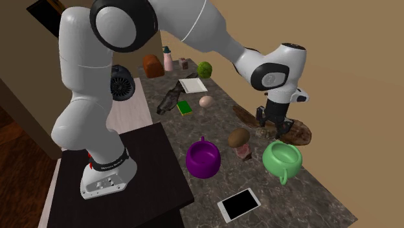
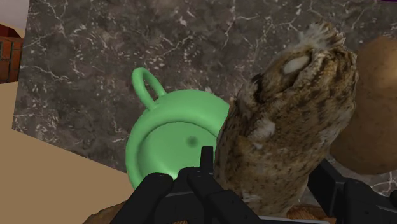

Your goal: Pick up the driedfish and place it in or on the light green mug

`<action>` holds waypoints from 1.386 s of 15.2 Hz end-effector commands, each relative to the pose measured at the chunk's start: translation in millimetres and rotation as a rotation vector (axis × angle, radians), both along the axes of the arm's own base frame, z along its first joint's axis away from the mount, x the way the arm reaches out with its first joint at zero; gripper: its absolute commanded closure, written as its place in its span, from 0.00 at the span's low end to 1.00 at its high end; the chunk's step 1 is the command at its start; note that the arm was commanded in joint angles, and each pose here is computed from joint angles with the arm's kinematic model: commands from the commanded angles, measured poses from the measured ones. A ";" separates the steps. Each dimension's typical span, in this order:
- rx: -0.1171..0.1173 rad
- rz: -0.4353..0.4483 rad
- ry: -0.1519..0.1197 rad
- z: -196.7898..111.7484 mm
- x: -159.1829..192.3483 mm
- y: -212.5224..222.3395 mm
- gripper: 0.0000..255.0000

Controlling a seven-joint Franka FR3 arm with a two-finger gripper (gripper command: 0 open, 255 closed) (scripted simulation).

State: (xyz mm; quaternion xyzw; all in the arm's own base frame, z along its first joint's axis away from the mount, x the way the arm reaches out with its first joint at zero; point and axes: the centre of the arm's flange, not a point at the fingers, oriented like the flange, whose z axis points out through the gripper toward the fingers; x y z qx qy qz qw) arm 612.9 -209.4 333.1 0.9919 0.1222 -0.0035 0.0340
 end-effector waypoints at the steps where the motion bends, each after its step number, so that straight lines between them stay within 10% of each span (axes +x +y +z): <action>1: 0.000 0.001 -0.001 0.0 14.4 -22.0 1.00; 21: 0.000 0.001 -0.001 -76.9 46.3 -74.1 1.00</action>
